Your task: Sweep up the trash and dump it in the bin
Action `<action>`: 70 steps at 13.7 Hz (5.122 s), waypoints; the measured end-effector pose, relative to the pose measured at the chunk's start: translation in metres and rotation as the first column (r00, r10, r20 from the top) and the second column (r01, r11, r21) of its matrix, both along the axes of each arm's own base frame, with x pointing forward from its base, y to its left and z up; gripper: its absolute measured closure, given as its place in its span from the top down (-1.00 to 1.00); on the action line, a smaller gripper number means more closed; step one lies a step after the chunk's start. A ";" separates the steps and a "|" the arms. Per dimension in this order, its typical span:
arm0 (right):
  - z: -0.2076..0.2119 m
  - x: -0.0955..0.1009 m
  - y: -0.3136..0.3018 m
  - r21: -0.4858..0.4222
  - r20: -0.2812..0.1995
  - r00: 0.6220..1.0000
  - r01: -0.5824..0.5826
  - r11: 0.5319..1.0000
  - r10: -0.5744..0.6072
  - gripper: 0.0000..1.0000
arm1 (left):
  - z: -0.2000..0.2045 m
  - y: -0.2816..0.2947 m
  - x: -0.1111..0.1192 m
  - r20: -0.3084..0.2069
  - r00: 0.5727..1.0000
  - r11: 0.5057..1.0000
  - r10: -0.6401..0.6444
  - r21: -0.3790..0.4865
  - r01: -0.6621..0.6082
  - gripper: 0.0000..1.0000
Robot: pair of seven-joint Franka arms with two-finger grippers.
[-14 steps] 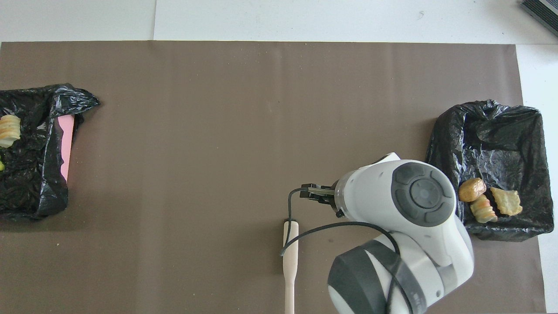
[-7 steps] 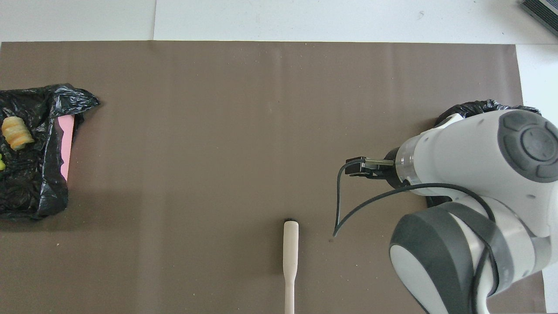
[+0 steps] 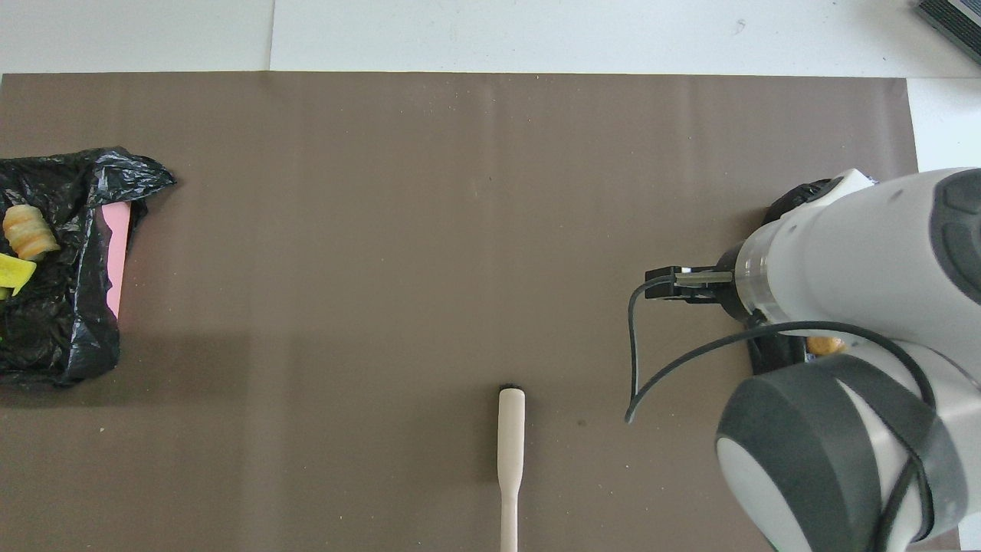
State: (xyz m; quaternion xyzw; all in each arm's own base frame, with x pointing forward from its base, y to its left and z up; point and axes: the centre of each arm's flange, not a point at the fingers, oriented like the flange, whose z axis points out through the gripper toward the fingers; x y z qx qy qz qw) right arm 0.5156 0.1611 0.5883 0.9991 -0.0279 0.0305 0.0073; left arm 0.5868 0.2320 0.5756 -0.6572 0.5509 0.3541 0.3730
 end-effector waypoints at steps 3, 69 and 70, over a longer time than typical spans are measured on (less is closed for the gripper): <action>0.025 0.000 -0.019 -0.007 -0.011 1.000 -0.007 1.000 0.007 1.00 | 0.013 -0.017 -0.005 0.062 0.998 0.994 0.012 -0.108 -0.005 -0.38; 0.068 -0.004 -0.189 0.006 -0.046 0.999 -0.003 1.000 0.003 1.00 | 0.102 -0.305 -0.063 0.054 0.336 0.187 0.940 -0.907 -0.377 1.00; 0.068 -0.004 -0.189 0.006 -0.046 0.999 -0.023 1.000 0.023 1.00 | 0.112 -0.294 -0.066 0.055 0.343 0.191 0.938 -0.906 -0.378 1.00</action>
